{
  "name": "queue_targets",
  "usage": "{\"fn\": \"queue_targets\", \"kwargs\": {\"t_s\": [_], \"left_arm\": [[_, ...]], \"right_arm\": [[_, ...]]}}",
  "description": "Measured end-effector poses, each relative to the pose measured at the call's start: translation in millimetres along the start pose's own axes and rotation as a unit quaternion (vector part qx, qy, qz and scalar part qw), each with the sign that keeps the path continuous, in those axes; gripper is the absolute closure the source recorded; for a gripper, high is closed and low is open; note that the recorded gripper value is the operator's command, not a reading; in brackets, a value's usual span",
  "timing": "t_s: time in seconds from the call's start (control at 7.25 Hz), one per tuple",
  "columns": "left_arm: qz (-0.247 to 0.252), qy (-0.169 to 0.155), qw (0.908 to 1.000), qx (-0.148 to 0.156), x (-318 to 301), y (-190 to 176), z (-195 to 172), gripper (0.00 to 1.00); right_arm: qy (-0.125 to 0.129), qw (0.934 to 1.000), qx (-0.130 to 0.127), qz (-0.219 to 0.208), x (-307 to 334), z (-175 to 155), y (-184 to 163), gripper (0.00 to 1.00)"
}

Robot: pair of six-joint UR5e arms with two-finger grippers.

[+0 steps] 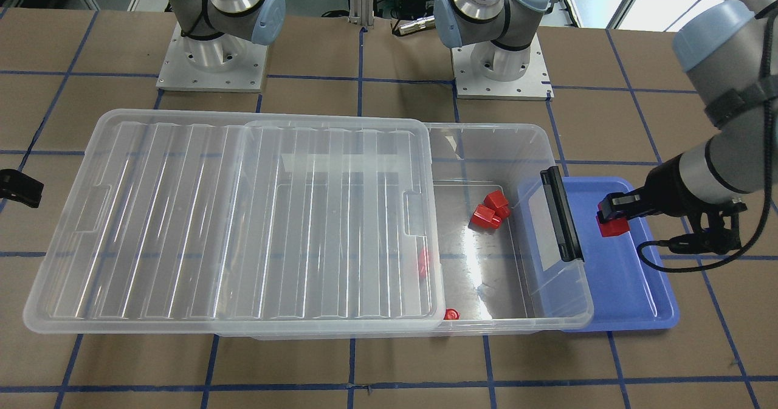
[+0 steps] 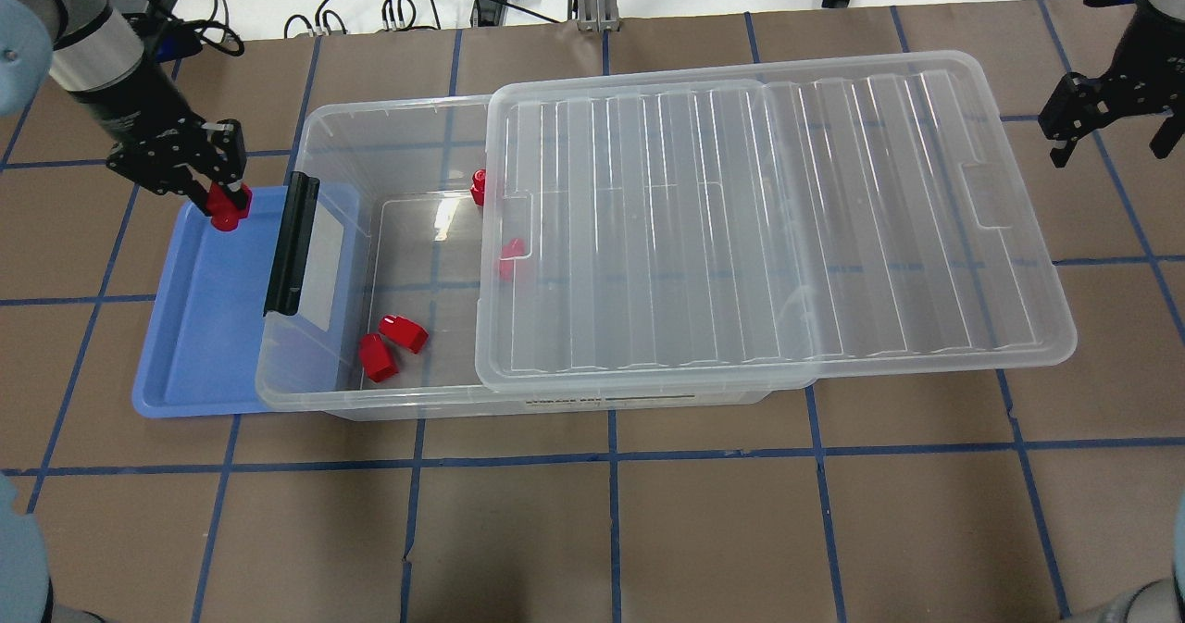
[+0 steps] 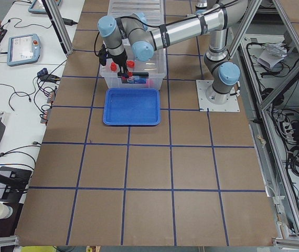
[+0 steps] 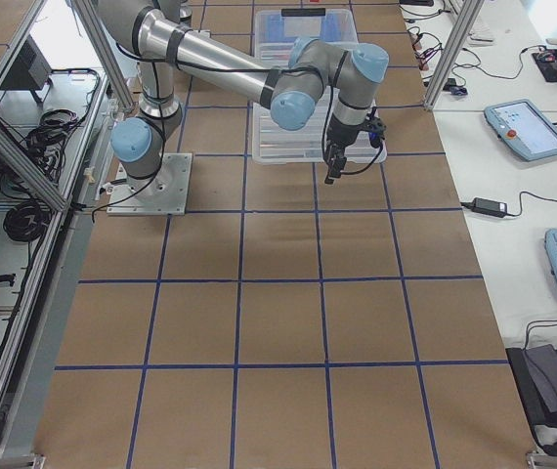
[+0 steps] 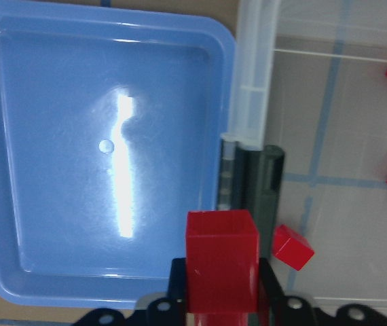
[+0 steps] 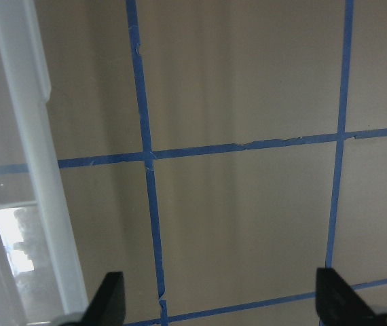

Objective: Place red block in blue tray from box

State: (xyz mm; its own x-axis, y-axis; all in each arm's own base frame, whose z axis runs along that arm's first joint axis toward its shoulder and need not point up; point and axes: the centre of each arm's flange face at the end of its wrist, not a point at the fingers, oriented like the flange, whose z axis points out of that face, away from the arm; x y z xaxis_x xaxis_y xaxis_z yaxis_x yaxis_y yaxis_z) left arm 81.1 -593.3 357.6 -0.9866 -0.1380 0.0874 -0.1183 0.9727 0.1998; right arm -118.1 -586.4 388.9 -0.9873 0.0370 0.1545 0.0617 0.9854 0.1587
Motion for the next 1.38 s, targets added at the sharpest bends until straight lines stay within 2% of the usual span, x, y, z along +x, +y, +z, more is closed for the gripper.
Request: {"fn": "queue_targets", "kwargs": {"t_s": [0.28,0.41,0.55,0.69,0.83,1.1,1.38], "left_arm": [[-0.013,0.022,0.9996,-0.013,-54,-8,47,0.98],[-0.020,0.028,0.9993,-0.017,-71,-10,85,0.97],[-0.022,0.027,0.9993,-0.012,-79,-11,117,0.79],[-0.023,0.027,0.9993,-0.008,-82,-10,137,0.24],[-0.023,0.026,0.9994,-0.005,-82,-10,144,0.00],[-0.018,0.018,0.9997,0.004,-72,-8,121,0.00],[-0.011,0.010,0.9999,0.000,-41,0,54,0.00]], "right_arm": [[-0.002,1.0000,-0.003,-0.004,-2,15,-1,0.00],[-0.002,1.0000,-0.002,-0.006,-3,21,-3,0.00],[-0.003,1.0000,-0.004,-0.006,-3,27,-4,0.00],[-0.004,1.0000,-0.007,-0.005,-5,32,-4,0.00],[-0.005,0.9999,-0.009,-0.005,-5,35,-3,0.00],[-0.008,0.9999,-0.012,-0.005,-7,39,-2,0.00],[-0.009,0.9998,-0.014,-0.006,-9,39,-2,0.00]]}}
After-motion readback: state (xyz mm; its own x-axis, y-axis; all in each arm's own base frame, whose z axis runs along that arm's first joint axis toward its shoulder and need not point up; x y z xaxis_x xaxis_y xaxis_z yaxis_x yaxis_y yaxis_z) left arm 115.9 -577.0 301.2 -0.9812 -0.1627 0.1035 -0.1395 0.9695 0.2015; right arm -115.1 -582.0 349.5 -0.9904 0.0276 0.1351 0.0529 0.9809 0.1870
